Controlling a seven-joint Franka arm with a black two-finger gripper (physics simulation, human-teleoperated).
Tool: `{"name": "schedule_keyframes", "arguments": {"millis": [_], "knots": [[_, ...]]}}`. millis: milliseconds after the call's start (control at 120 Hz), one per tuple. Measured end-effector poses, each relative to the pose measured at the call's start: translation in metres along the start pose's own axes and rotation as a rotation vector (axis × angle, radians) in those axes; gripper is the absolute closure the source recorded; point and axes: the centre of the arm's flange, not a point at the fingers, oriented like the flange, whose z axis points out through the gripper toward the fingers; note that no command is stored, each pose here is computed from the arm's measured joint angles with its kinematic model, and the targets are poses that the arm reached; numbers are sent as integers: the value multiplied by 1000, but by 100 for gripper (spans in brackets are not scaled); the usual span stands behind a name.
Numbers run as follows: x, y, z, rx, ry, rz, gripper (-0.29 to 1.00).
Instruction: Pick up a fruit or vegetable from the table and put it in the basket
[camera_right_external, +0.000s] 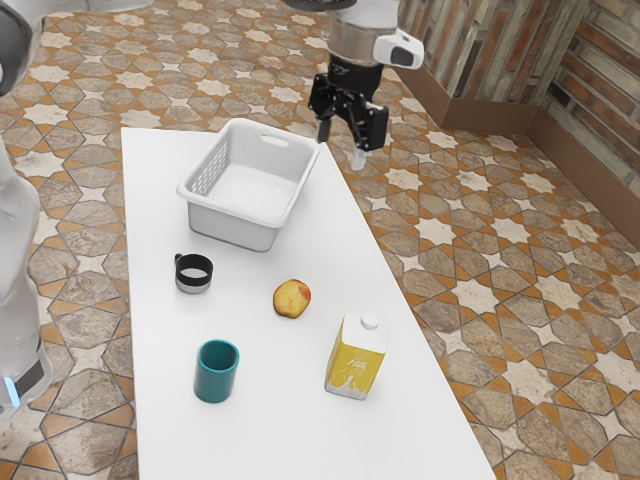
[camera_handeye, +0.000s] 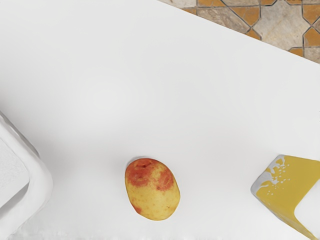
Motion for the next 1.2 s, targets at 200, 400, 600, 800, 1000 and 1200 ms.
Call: {"name": "schedule_keyframes", "arguments": {"millis": [200,400,600,800,1000,1200], "knots": [[14,4,21,-10,-51,-180,0],[40,-14,46,-19,-117,-376,0],[87,-47,106,-48,-143,-562,0],[21,-17,173,-61,-171,-534,0],[30,-31,198,-119,-157,-628,0],[22,-41,220,-149,-182,-696,0]]}}
